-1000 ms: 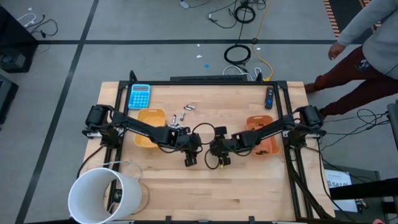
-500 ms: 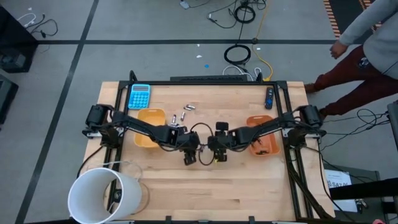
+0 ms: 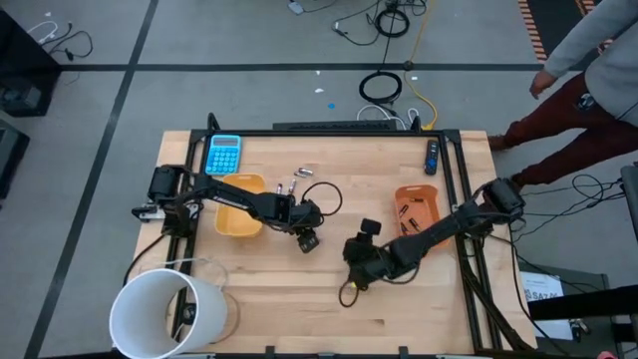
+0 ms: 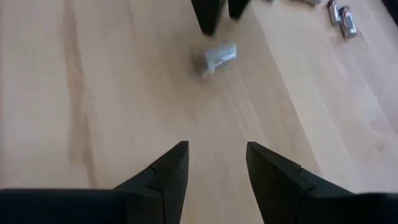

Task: Sort batteries
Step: Put the silver battery into the yellow bin

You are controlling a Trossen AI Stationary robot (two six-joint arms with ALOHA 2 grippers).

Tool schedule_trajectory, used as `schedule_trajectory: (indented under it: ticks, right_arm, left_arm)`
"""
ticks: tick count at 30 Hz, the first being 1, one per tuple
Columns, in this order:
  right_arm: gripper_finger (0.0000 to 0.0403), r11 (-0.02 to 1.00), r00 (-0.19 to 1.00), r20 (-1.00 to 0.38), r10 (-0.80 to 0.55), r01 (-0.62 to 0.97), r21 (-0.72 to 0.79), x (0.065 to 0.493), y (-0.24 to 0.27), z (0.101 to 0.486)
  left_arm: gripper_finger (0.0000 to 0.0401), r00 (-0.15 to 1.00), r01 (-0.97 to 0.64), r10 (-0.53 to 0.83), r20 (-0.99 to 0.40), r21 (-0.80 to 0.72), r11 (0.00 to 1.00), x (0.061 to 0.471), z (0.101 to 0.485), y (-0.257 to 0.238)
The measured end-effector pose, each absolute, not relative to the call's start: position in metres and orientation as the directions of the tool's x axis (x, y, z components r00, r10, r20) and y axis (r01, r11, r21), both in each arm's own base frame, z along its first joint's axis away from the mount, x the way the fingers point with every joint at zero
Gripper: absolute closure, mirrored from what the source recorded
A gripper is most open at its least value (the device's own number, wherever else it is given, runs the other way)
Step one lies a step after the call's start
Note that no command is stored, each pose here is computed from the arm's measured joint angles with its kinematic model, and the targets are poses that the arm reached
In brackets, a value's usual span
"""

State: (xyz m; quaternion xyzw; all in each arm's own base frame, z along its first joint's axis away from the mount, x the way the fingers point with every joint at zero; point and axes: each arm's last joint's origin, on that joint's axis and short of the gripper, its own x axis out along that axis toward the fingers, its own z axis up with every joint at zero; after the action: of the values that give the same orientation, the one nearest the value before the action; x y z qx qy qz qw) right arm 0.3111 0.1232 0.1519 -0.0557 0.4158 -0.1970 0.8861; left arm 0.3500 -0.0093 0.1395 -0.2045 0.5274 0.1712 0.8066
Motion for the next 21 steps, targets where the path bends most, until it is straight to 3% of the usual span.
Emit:
schedule_trajectory:
  ticks: [7,10,14,21]
  right_arm:
    - [0.025,0.91,0.596,-0.694,-0.403,0.338,-0.239,0.306,0.13,0.148]
    - [0.025,0.936,0.585,-0.746,-0.318,0.32,-0.148,0.302,0.129,0.134]
    - [0.025,0.919,0.557,-0.739,-0.378,0.319,-0.23,0.289,0.13,0.109]
    - [0.025,0.932,0.553,-0.758,-0.346,0.299,-0.208,0.286,0.132,0.105]
  left_arm:
    - [0.0163,0.384,-0.49,0.068,-0.921,-0.141,0.861,0.351,0.138,-0.009]
    - [0.0163,0.387,-0.455,0.025,-0.922,-0.167,0.875,0.351,0.139,-0.012]
    - [0.0163,0.391,-0.354,-0.03,-0.92,-0.181,0.917,0.351,0.14,-0.027]
    - [0.0163,0.402,-0.276,-0.038,-0.915,-0.16,0.948,0.352,0.141,-0.034]
